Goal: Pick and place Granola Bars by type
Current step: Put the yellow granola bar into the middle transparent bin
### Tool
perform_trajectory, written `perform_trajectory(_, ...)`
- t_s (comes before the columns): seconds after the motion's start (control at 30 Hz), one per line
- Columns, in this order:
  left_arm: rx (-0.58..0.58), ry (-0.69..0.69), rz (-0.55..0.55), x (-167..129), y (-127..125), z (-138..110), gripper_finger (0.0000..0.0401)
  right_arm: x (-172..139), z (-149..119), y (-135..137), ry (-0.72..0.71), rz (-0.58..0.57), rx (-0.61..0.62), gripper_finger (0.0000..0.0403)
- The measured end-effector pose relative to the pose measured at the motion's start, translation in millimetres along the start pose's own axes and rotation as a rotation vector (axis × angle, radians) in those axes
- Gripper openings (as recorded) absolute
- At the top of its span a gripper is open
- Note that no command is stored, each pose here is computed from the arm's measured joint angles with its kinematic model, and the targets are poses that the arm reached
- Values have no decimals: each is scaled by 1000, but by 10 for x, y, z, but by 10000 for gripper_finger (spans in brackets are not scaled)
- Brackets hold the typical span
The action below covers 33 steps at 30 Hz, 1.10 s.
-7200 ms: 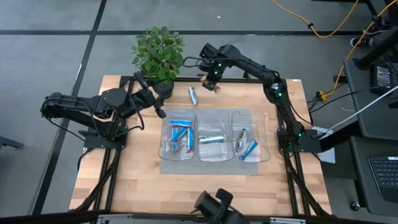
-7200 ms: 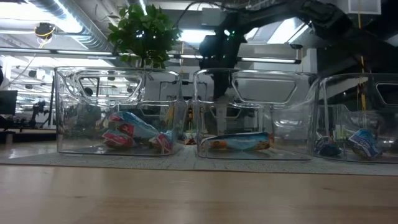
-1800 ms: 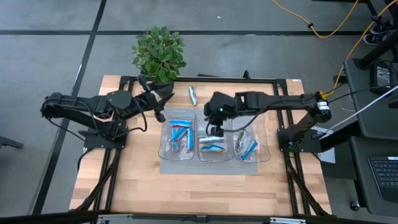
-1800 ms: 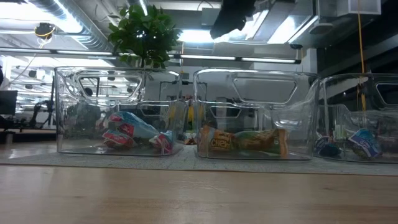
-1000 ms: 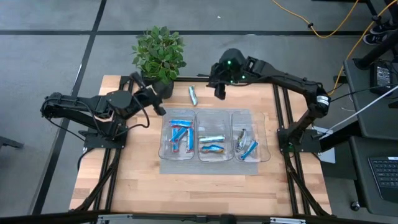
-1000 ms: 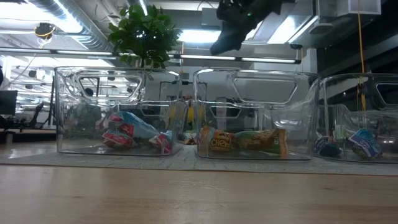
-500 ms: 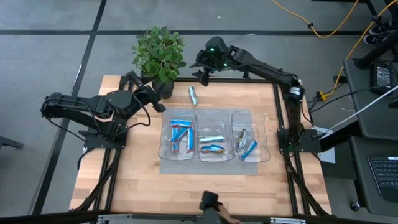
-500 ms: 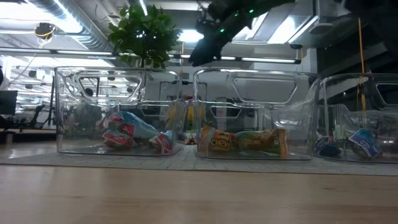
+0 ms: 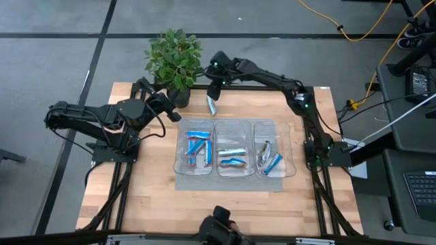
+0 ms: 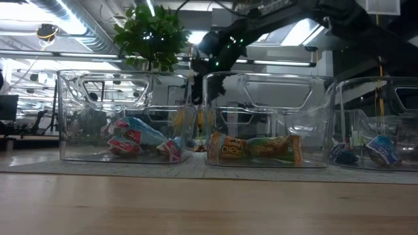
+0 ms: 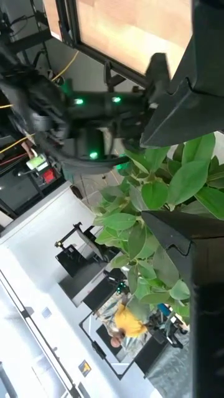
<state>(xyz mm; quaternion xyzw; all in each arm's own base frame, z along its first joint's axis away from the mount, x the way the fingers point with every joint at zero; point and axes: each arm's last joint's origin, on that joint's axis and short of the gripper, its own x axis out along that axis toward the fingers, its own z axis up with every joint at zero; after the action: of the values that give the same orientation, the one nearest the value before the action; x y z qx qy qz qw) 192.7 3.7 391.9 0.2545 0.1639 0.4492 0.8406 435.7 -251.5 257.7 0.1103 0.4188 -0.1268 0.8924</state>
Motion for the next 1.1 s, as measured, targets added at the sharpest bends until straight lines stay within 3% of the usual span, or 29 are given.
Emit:
perform_trajectory(0.53,0,0,0,0,0,0,169,744,-458,-100,253,24,81,244)
perform_trajectory(1.1,0,0,0,0,0,0,169,809,-483,-2,265,110,133,244)
